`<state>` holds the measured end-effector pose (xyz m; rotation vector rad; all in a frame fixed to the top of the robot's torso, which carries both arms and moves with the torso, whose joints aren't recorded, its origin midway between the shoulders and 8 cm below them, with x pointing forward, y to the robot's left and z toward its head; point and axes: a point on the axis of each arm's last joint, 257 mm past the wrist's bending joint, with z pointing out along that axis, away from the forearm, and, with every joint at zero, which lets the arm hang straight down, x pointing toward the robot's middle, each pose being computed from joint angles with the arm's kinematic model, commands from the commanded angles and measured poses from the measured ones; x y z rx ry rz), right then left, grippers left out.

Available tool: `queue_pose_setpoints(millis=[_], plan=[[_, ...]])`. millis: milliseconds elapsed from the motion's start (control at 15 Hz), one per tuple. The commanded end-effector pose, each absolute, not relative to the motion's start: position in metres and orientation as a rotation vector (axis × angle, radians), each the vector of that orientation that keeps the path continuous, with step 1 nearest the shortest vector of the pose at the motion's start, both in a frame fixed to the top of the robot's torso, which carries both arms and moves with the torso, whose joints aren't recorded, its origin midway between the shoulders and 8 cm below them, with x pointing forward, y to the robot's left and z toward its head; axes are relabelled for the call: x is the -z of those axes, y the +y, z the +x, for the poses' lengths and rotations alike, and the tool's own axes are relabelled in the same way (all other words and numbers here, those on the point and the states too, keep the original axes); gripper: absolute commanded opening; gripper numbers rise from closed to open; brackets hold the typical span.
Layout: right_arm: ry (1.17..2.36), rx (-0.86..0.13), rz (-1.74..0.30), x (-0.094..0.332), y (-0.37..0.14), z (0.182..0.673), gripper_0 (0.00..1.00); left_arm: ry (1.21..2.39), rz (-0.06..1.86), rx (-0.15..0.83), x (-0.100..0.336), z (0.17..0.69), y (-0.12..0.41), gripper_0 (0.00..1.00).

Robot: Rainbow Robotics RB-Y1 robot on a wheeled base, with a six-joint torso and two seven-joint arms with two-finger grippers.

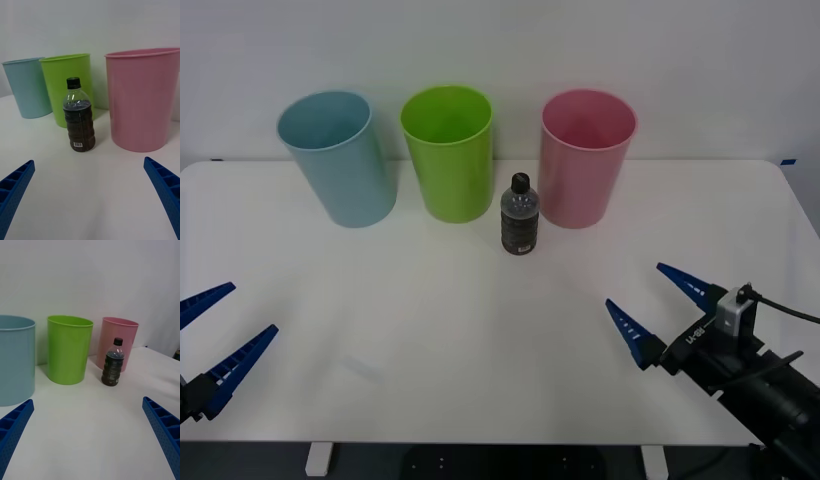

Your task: Grasp the object on the table and drop it into the matching bin: aluminum can to the light blue bin, PET bottle to the pink bin.

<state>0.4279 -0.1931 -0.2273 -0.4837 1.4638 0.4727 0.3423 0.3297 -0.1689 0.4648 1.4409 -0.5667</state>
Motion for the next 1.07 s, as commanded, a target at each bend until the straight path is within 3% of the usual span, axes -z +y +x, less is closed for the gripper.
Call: queue_pose_setpoints(millis=[67, 1067], plan=[[1.485, -0.459, -0.468, 0.234, -0.181, 0.436, 1.0, 1.441, 0.465, 0.567, 0.169, 0.342, 0.33, 1.0], [1.569, -0.338, -0.392, 0.255, -0.112, 0.471, 1.0, 1.441, 0.465, 0.567, 0.169, 0.342, 0.33, 1.0]])
